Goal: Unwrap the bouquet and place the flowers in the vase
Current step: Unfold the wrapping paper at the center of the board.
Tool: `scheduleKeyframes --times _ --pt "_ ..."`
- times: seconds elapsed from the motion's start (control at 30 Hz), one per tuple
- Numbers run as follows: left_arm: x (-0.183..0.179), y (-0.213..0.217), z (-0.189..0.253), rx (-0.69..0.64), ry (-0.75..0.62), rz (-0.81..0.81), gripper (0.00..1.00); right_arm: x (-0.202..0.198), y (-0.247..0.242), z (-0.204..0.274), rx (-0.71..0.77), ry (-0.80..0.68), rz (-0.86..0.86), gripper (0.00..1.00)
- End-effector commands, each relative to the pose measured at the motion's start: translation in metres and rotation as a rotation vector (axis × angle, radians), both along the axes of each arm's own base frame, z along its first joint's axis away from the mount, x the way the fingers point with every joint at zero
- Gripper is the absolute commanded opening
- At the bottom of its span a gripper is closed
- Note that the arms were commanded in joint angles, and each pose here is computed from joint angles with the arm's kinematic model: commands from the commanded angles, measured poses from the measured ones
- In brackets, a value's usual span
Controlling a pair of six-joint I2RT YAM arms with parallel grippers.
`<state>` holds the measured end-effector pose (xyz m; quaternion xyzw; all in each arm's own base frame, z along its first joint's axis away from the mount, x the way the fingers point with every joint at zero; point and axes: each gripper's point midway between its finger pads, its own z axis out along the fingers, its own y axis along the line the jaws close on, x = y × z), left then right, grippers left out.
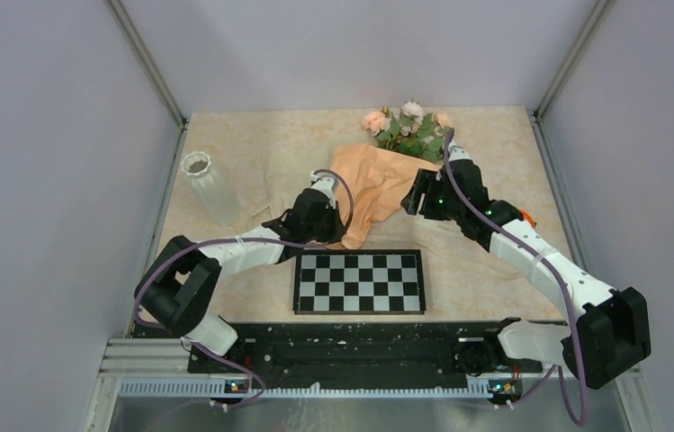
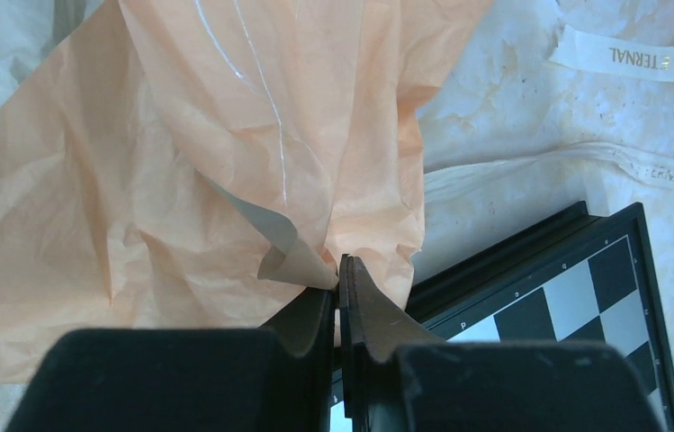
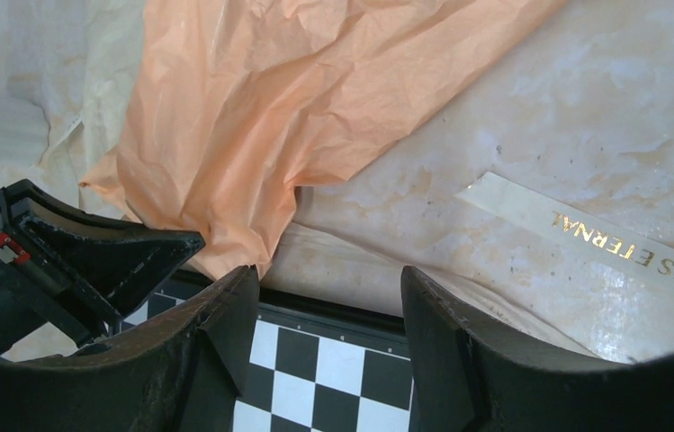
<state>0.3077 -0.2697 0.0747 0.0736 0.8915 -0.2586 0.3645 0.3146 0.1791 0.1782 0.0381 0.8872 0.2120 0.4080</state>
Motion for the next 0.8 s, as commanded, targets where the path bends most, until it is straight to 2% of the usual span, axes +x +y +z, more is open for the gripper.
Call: scheduleKeyframes --times 0.0,0.4,0.6,0.77 --pt "0.012 -0.012 0.034 0.032 -0.152 -0.04 0.07 0.0 -0.008 0.009 0.015 -0.029 -0.033 0.61" --pt "-0.017 -0.06 0.054 0.168 -0.35 -0.272 0.1 -0.001 -0.011 0.006 0.039 -0.027 -0.075 0.61" --pt "-0.038 -0.083 0.045 0.217 -0.392 -0.375 0.12 -0.003 -0.011 0.004 0.056 -0.025 -0.089 0.62" --pt "-0.05 -0.098 0.04 0.231 -0.406 -0.424 0.17 -0.004 -0.011 0.003 0.064 -0.021 -0.089 0.66"
